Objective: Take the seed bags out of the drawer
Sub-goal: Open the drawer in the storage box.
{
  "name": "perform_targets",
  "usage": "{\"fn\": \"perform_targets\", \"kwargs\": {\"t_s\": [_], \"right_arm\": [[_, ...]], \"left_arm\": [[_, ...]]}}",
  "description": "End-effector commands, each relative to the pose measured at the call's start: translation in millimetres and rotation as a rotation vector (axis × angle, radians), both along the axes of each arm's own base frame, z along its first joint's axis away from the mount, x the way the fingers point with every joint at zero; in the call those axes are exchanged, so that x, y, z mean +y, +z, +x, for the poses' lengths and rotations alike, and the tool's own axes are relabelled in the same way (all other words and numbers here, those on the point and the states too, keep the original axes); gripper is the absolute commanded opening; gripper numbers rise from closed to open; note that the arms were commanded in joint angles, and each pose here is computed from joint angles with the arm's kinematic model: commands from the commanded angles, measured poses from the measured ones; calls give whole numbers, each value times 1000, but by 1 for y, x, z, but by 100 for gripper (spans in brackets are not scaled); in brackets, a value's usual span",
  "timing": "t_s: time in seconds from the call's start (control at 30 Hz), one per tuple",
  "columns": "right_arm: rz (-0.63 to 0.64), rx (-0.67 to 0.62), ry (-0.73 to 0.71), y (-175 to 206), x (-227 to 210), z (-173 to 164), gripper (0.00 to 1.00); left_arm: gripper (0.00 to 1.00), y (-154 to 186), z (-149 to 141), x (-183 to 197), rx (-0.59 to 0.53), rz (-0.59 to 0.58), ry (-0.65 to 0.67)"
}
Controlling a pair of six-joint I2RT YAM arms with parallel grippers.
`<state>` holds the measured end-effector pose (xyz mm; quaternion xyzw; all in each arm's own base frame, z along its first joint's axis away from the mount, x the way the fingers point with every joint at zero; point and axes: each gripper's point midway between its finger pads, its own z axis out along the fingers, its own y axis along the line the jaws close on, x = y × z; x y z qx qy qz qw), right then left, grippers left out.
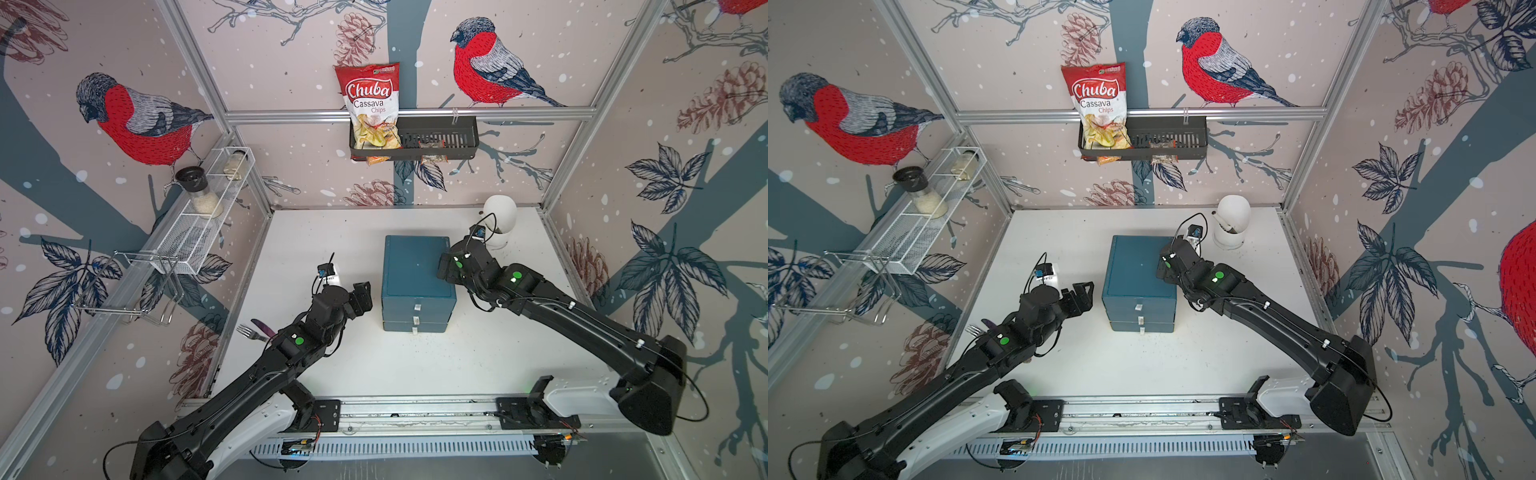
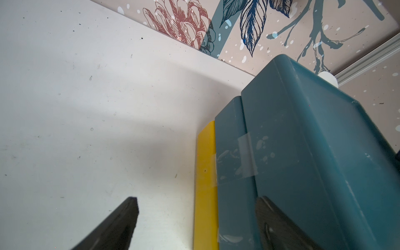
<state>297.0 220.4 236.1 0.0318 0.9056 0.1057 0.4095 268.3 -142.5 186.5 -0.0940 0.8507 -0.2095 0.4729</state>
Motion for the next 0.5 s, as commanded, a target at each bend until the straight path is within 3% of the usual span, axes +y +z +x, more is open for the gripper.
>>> {"fn": "perform_targets", "kwargs": {"t_s": [0.0,0.23,0.47], "right_arm": [[-3,-17,-1,1,0,3,96],[10,-7,9,-4,5,5,95],[39,25,36,-5,11,-4,95]], "left_arm": [[88,1,2,-7,-4,-11,-24],[85,-7,3,-23,41,-20,-89],[84,5,1,-38,20,-82,-142]]}}
